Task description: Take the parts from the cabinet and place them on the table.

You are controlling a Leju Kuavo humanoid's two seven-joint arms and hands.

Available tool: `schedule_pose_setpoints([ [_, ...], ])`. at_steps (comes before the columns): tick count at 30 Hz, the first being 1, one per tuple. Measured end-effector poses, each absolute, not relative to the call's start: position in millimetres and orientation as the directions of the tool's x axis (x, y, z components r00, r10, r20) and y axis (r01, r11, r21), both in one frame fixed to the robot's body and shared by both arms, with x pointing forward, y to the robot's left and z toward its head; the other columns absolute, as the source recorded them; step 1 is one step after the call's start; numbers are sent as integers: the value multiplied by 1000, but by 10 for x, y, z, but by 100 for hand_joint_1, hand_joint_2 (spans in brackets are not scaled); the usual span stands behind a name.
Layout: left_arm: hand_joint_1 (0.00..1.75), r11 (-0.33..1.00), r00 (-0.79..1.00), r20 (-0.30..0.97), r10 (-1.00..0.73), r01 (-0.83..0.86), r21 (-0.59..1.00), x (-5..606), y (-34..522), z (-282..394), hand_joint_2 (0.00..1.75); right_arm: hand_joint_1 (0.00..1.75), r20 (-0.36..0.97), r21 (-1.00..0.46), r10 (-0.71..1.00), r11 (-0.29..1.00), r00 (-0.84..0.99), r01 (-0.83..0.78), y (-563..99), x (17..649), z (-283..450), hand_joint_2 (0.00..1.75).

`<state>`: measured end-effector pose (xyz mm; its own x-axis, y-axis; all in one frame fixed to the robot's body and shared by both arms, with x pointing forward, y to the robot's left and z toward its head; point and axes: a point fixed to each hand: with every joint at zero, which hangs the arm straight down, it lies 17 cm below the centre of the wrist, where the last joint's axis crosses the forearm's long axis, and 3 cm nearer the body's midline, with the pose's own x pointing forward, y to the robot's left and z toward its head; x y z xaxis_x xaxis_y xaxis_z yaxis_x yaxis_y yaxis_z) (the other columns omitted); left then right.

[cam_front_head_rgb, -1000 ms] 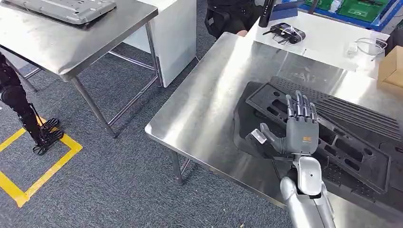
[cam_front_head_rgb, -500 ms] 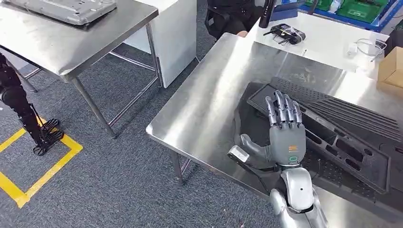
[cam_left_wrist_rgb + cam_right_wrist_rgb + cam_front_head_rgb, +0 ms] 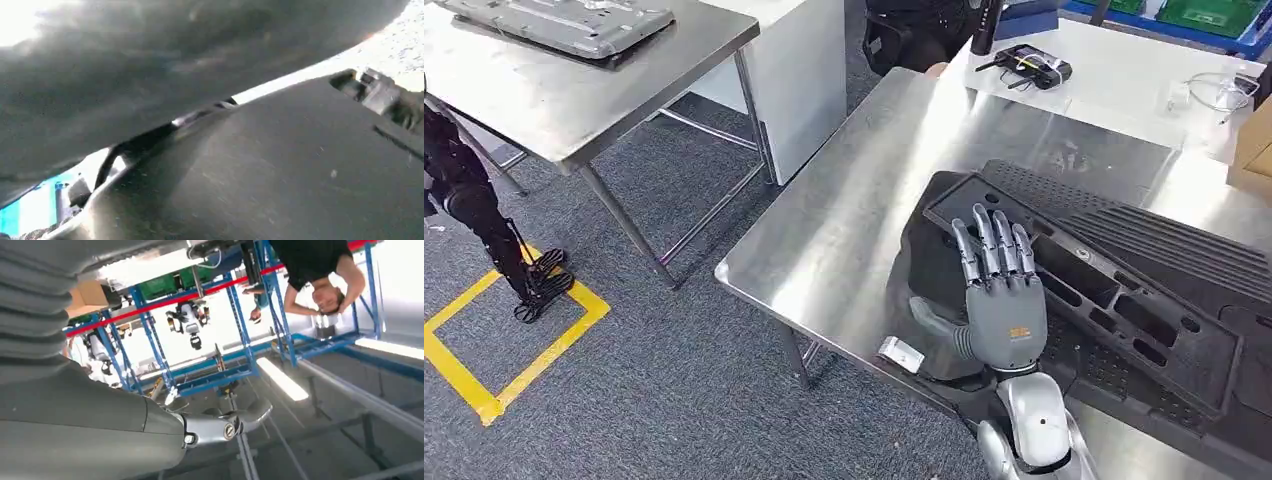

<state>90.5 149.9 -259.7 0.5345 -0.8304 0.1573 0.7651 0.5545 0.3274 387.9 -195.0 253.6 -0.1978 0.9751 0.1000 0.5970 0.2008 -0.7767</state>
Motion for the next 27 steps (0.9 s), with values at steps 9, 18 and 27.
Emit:
schedule_pose_setpoints([
  [9,0,557,538,155,-829,764,325,898,1505,-2600,0,0,105,-767,964,236,-246,597,-1753,3751,2559,175],
  [18,0,558,539,154,-828,767,318,884,1488,-2600,0,0,97,-751,954,257,-283,609,-1653,3648,2631,175],
  [27,0,555,535,155,-830,769,317,887,1480,-2599,0,0,51,-745,946,250,-321,619,-1608,3565,2630,175],
])
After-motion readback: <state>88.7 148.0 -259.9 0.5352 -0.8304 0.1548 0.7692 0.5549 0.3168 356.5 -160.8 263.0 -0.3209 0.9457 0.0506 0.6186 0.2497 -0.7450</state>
